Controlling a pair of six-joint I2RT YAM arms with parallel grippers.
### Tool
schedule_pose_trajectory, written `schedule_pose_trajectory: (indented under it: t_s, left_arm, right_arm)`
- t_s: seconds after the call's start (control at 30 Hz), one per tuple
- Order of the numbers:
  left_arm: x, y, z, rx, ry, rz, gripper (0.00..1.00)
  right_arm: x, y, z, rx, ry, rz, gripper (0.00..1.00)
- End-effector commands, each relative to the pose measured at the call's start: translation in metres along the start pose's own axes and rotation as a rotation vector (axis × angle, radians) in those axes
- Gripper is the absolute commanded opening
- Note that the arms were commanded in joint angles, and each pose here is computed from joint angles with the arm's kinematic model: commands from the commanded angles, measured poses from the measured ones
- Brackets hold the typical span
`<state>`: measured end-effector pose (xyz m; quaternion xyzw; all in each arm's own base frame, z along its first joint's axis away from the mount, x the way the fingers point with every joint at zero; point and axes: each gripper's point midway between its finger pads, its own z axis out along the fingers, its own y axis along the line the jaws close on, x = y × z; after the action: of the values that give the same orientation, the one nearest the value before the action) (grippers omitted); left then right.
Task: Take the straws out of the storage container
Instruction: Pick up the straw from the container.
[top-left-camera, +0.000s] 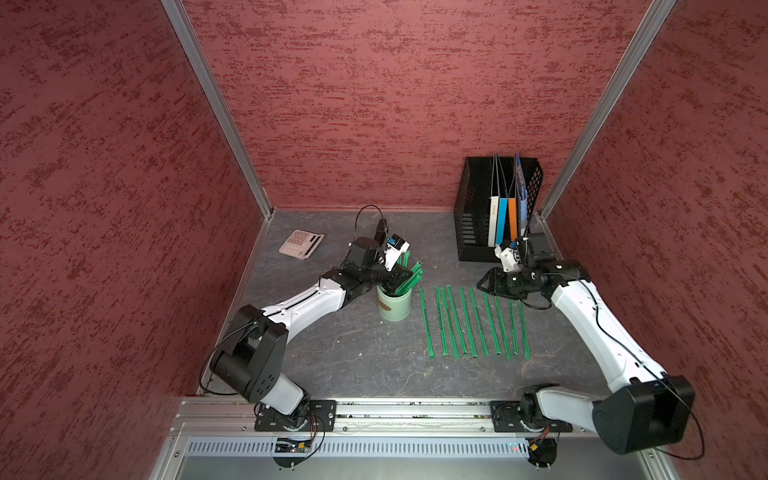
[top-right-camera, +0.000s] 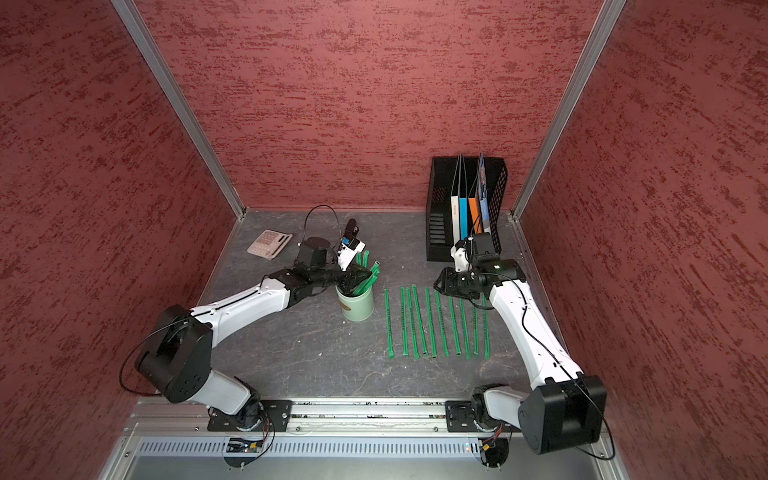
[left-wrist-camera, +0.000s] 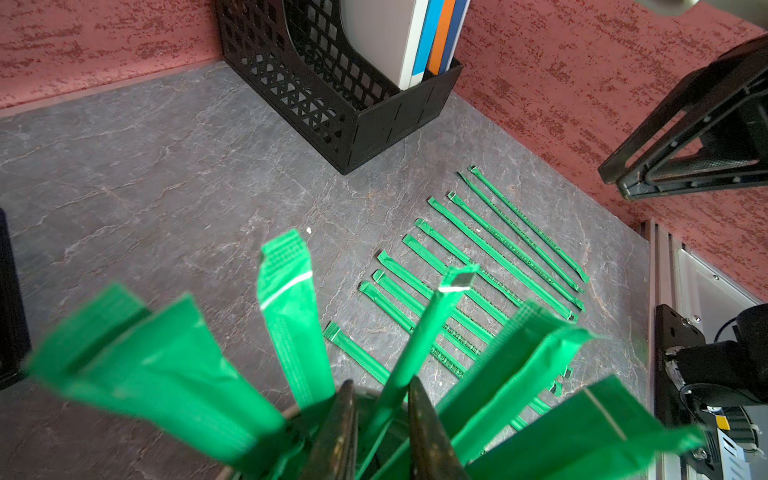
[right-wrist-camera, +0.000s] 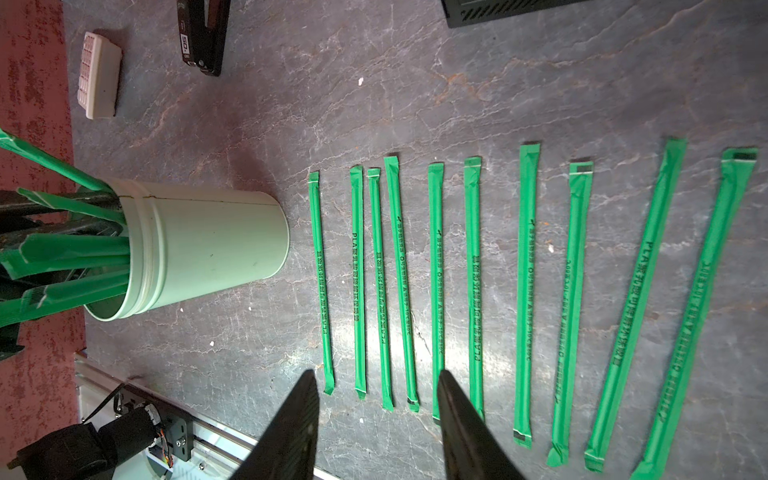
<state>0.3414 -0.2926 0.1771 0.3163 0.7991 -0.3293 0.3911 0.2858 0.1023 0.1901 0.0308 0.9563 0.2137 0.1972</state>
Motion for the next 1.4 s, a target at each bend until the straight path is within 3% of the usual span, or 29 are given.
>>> schedule_pose_trajectory:
  t_s: [0.0, 0.47, 0.8, 1.37]
  left_arm:
    - [-0.011, 0.0, 0.002, -0.008, -0.015, 0.028, 0.23]
    - [-0.014, 0.002, 0.001, -0.031, -0.018, 0.045, 0.32]
    - [-0.025, -0.002, -0.009, -0.044, -0.054, 0.058, 0.08]
    - [-0.054, -0.017, -0.059, -0.129, -0.141, 0.121, 0.06]
  right_arm:
    - [0.001, 0.003, 0.002, -0.014, 0.003, -0.007, 0.44]
    - [0.0, 0.005, 0.002, -0.018, 0.002, -0.009, 0.44]
    - [0.002, 0.002, 0.005, -0.012, 0.007, -0.006, 0.44]
    - [-0.004, 0.01, 0.003, -0.049, -0.017, -0.018, 0.44]
